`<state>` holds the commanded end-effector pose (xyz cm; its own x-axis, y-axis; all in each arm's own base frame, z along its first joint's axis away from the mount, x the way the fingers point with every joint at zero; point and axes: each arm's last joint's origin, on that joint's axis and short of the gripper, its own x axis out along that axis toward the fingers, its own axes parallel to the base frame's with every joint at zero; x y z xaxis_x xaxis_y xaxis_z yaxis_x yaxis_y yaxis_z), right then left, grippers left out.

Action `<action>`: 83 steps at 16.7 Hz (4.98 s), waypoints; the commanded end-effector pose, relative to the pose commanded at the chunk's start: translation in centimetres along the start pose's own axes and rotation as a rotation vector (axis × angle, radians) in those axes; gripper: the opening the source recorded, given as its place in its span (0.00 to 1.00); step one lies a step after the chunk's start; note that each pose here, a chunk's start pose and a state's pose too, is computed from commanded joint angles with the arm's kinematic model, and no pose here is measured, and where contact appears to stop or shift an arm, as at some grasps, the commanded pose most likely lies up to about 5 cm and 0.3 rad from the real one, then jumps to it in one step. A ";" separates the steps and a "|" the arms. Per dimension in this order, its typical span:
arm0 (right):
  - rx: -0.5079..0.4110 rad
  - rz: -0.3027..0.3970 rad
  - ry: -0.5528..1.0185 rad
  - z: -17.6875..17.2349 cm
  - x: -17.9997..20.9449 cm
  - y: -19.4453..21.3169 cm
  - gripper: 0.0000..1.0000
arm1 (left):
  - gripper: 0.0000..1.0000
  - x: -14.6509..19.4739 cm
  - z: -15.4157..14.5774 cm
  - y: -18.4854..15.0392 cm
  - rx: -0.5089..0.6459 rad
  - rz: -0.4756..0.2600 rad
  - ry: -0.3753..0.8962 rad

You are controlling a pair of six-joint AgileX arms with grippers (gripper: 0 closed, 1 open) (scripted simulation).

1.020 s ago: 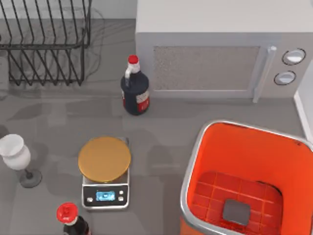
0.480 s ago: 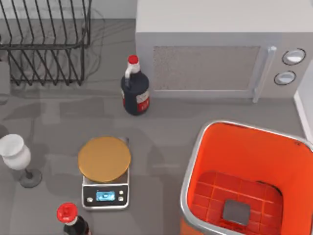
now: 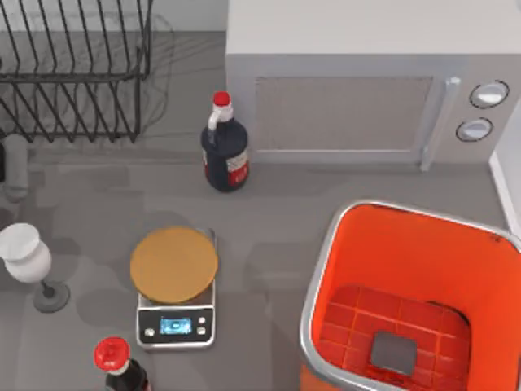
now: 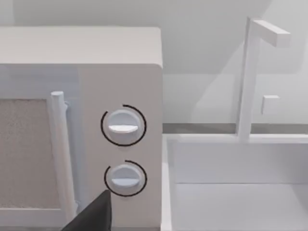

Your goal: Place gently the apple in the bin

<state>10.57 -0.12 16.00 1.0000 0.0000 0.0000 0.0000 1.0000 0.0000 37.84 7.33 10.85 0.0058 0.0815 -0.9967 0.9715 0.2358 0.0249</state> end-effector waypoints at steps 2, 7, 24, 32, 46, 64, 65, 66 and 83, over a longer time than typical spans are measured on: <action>0.000 0.000 0.000 0.0 0.0 0.0 1.00 | 1.00 0.0 0.0 0.0 0.000 0.000 0.000; 0.000 0.000 0.000 0.0 0.0 0.0 1.00 | 0.62 0.0 0.0 0.0 0.000 0.000 0.000; 0.000 0.000 0.000 0.0 0.0 0.0 1.00 | 0.00 -0.5 0.1 -0.6 -0.011 -0.025 -0.004; 0.000 0.000 0.000 0.0 0.0 0.0 1.00 | 0.00 -7.8 -0.7 0.7 -0.016 -0.035 -0.001; 0.000 0.000 0.000 0.0 0.0 0.0 1.00 | 0.00 -15.5 0.5 0.2 0.093 -0.025 -0.004; 0.000 0.000 0.000 0.0 0.0 0.0 1.00 | 0.00 -19.2 37.3 -21.0 2.914 0.048 0.011; 0.000 0.000 0.000 0.0 0.0 0.0 1.00 | 0.00 -19.5 38.3 -23.1 3.036 0.064 0.021; 0.000 0.000 0.000 0.0 0.0 0.0 1.00 | 0.00 -19.7 39.0 -25.0 3.141 0.078 0.032; 0.000 0.000 0.000 0.0 0.0 0.0 1.00 | 0.00 -15.6 40.9 -29.5 3.379 0.110 0.072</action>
<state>10.57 -0.12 16.00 1.0000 0.0000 0.0000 0.0000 1.0000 0.0000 18.79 -40.54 22.48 0.0551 0.0220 -0.9982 -0.9985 0.0042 -0.0551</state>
